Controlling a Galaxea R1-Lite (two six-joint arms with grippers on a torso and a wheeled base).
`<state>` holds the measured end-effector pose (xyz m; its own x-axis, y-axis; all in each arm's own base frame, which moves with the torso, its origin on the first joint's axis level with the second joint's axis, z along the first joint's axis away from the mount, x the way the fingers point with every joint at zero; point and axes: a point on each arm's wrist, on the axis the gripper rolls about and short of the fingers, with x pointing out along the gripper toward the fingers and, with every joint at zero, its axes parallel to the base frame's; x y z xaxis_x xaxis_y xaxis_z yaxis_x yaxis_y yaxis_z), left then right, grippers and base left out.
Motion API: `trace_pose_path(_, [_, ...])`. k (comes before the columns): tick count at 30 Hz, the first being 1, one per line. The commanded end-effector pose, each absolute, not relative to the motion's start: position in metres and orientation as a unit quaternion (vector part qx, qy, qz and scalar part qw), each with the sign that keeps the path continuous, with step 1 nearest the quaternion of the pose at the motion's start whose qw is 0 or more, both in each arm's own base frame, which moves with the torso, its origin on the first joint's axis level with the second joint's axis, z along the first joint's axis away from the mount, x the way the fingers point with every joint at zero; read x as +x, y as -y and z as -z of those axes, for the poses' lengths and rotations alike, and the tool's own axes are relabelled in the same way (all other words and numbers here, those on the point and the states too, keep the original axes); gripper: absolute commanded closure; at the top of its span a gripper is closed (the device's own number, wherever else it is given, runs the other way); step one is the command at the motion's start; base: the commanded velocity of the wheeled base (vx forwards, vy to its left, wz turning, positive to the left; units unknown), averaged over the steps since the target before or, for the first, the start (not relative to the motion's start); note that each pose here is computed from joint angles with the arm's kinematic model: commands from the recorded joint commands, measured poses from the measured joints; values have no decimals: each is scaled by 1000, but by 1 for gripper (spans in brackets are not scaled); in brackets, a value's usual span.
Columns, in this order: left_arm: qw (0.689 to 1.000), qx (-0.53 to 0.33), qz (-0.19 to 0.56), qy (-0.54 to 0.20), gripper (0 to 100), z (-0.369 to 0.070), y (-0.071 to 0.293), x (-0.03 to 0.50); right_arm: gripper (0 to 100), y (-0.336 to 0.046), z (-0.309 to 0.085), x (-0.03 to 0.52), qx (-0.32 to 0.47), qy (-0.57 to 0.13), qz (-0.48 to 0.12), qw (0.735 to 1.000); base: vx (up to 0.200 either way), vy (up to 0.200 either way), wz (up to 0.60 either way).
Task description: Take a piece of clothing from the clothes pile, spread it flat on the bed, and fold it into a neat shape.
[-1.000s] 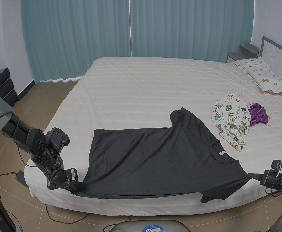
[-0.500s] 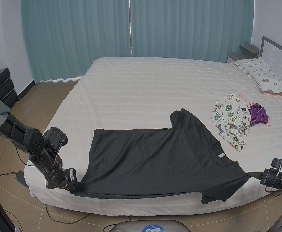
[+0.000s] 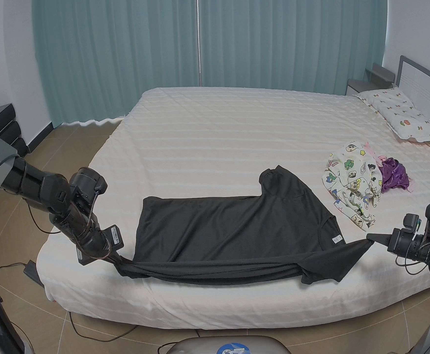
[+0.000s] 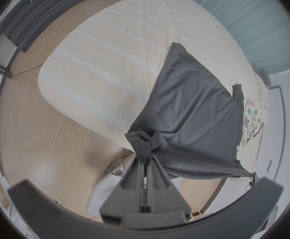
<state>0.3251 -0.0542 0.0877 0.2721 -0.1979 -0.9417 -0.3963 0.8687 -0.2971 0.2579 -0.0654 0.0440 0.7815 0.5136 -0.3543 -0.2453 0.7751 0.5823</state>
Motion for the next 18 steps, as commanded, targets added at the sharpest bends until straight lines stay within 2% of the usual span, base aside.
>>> trace_pose_path(1, [744,-250,-77,-615,100,-59,58,353,100,59,-31,290,261,-276,-215,899,0,0,0])
trace_pose_path(18, [731,-336,-120,-581,100,-34,68,414,100,45,6,347,244,-304,-185,902,0,0,0])
